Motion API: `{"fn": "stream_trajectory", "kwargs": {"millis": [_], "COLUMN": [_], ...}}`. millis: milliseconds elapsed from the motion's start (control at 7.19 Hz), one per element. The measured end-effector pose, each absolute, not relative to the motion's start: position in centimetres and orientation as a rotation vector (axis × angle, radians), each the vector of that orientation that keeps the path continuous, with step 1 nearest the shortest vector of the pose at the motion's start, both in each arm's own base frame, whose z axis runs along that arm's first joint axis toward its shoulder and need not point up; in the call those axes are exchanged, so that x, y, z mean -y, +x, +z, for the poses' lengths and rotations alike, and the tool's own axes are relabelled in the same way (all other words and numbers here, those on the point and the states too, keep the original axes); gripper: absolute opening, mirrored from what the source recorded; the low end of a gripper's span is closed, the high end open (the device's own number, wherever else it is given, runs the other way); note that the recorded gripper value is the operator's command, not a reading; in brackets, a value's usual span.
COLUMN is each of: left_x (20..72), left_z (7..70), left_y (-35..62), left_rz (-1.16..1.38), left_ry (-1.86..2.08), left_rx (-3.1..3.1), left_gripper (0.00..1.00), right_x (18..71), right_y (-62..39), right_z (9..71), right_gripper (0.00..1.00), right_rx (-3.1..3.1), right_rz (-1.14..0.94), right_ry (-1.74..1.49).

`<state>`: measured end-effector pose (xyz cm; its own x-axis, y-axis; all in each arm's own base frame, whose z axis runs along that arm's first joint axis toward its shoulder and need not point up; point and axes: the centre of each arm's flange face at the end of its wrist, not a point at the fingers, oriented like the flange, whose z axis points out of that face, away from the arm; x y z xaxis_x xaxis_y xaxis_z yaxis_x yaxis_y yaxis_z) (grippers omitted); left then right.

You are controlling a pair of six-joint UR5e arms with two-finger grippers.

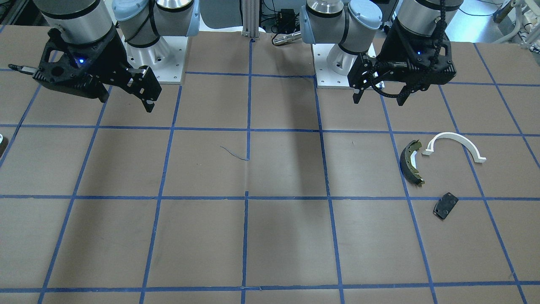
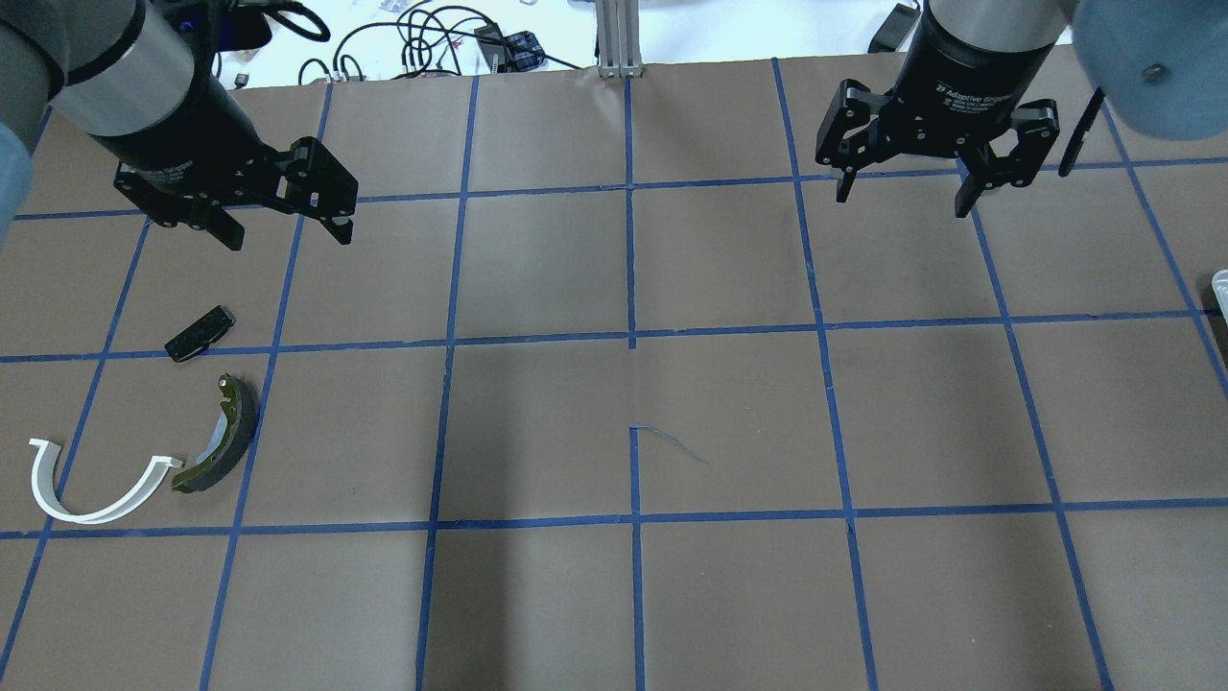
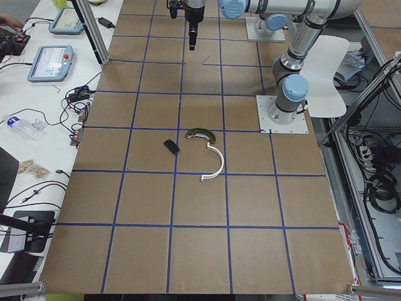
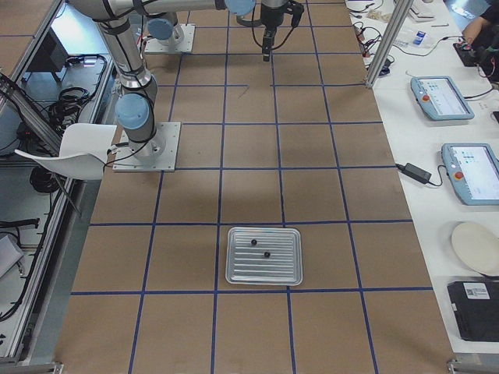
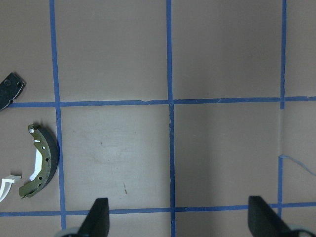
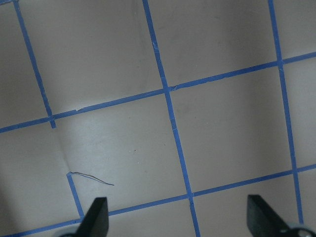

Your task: Place bearing gear from tray to pile

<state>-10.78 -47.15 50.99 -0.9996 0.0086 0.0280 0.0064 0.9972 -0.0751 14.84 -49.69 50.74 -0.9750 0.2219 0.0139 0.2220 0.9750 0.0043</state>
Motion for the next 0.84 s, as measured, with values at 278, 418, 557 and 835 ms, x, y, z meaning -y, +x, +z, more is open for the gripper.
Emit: {"fn": "stream_trajectory", "kwargs": {"millis": [278,418,557,835], "left_x": [47.12,47.08,47.06,47.03], "left_z": [51.01,51.09,51.18,51.23], "left_y": [-10.79,-10.8,-10.81,-10.81], "left_rz": [0.118,0.122,0.125,0.126], "left_ry": [-0.01,-0.009,-0.008,-0.008], "left_rx": [3.11,3.109,3.108,3.108], "left_gripper": [1.0,1.0,1.0,1.0], "right_x": [49.65,49.65,49.66,49.7], "right_y": [14.81,14.85,14.88,14.86], "right_z": [50.91,51.01,51.15,51.31], "right_gripper": [1.0,1.0,1.0,1.0], "right_rx": [3.106,3.108,3.11,3.111], "right_rz": [-0.004,-0.003,-0.001,0.002], "right_ry": [-0.35,-0.35,-0.351,-0.351]}}
